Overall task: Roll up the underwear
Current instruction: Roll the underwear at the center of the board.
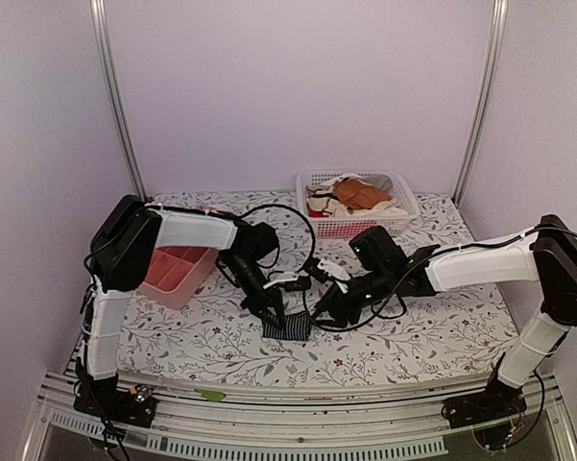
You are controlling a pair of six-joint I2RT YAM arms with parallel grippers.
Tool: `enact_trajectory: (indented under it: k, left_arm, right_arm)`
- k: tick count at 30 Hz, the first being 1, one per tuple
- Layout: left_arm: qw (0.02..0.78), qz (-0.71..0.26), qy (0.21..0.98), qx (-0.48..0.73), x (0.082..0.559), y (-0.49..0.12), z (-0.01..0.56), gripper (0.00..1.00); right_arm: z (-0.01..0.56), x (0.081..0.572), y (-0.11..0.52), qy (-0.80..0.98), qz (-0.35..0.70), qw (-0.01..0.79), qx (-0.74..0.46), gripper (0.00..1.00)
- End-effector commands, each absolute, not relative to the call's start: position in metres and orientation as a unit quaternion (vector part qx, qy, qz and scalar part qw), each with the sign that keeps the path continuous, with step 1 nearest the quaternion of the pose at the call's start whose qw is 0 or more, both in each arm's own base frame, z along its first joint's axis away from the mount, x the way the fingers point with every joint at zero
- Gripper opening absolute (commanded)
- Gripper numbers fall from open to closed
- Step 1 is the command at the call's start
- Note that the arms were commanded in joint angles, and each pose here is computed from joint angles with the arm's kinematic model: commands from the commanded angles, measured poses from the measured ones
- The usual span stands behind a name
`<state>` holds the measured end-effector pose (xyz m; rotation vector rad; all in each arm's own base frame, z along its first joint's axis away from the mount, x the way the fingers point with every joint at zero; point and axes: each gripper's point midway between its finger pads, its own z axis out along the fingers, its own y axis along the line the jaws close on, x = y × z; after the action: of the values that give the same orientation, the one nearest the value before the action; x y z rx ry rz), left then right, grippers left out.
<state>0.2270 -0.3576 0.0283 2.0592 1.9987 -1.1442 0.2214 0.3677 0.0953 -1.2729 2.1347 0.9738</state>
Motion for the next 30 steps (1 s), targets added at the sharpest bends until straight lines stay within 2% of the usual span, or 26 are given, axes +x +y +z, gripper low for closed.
enact_trajectory:
  k: [1,10,11,12,16,20,25,28,30]
  left_arm:
    - [-0.087,-0.377,0.684,0.619,0.217,-0.336,0.000,0.00]
    - [-0.110,-0.380,0.690,0.607,0.222,-0.336,-0.013,0.00]
    - [-0.112,-0.381,0.690,0.605,0.221,-0.336,-0.014,0.00]
    - [-0.112,-0.381,0.690,0.605,0.222,-0.336,-0.015,0.00]
    - [-0.112,-0.382,0.690,0.605,0.222,-0.336,-0.015,0.00]
    - [-0.106,-0.381,0.689,0.607,0.225,-0.336,-0.015,0.00]
    - [-0.094,-0.384,0.686,0.611,0.228,-0.336,-0.014,0.00]
    - [-0.090,-0.384,0.686,0.612,0.230,-0.336,-0.013,0.00]
    - [-0.082,-0.384,0.687,0.611,0.234,-0.337,-0.009,0.00]
  right_arm:
    - [0.103,0.215,0.393,0.741,0.310,0.288,-0.521,0.50]
    - [0.087,0.211,0.427,0.711,0.259,0.311,-0.575,0.57]
    - [0.080,0.214,0.431,0.709,0.252,0.306,-0.583,0.63]
    - [0.073,0.214,0.432,0.707,0.243,0.301,-0.591,0.64]
    - [0.053,0.218,0.431,0.705,0.212,0.287,-0.613,0.64]
    - [0.039,0.214,0.427,0.702,0.202,0.269,-0.627,0.51]
    - [0.021,0.207,0.417,0.711,0.195,0.240,-0.632,0.42]
    - [0.017,0.204,0.412,0.712,0.192,0.233,-0.634,0.26]
    - [0.015,0.202,0.409,0.713,0.191,0.227,-0.635,0.09]
